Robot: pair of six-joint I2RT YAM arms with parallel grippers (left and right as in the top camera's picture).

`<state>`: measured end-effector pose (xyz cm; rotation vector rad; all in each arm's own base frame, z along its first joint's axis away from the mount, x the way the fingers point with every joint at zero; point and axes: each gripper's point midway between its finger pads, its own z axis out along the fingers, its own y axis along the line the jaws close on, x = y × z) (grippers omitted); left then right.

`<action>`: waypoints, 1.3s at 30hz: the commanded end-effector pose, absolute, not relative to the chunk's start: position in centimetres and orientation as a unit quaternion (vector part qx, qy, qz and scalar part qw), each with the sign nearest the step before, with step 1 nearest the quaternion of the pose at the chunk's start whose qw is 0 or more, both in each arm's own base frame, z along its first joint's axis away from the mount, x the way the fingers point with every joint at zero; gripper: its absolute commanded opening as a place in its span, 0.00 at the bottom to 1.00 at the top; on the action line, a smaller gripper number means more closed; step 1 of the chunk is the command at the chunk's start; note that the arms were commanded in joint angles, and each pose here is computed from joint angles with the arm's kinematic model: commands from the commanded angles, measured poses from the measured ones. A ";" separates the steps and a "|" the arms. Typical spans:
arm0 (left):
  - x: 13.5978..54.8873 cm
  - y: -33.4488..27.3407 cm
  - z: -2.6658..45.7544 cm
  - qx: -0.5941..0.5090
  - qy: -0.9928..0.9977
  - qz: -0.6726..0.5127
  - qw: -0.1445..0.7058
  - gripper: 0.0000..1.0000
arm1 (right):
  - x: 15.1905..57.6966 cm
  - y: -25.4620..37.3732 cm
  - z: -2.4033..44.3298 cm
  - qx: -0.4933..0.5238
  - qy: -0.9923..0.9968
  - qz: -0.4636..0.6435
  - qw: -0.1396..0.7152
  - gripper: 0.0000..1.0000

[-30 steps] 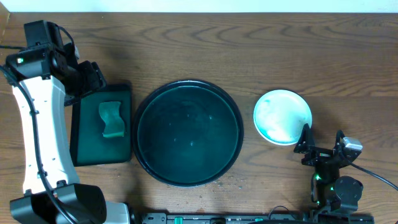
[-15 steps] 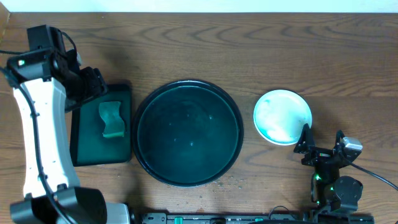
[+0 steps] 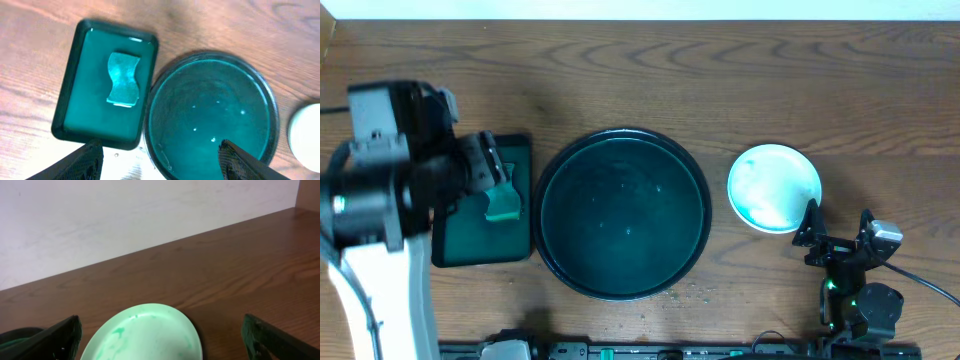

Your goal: Clean dirty plates on tray and stack at the side

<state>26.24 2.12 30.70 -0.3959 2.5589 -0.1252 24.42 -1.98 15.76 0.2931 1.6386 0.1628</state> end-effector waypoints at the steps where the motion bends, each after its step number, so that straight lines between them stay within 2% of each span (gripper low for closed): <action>1: 24.5 1.3 32.1 -0.135 0.942 -0.053 0.301 0.74 | 24.4 -2.0 15.7 0.126 0.726 0.070 0.672 0.99; 8: 21.4 2.7 32.0 -0.134 0.924 -0.003 0.359 0.74 | 24.4 -2.0 15.7 0.126 0.726 0.070 0.672 0.99; 19: 22.4 1.0 26.1 -0.011 0.841 0.001 0.541 0.74 | 24.4 -2.0 15.7 0.126 0.726 0.070 0.672 0.99; 27: 23.9 1.2 20.3 -0.011 0.853 0.001 0.522 0.74 | 24.4 -2.0 15.7 0.126 0.726 0.070 0.672 0.99; 33: 25.7 1.2 19.3 0.001 0.806 0.009 0.592 0.74 | 24.4 -2.0 15.7 0.126 0.726 0.070 0.672 0.99; 39: 25.0 0.7 16.9 0.010 0.789 0.009 0.614 0.74 | 24.4 -2.0 15.7 0.126 0.726 0.070 0.672 0.99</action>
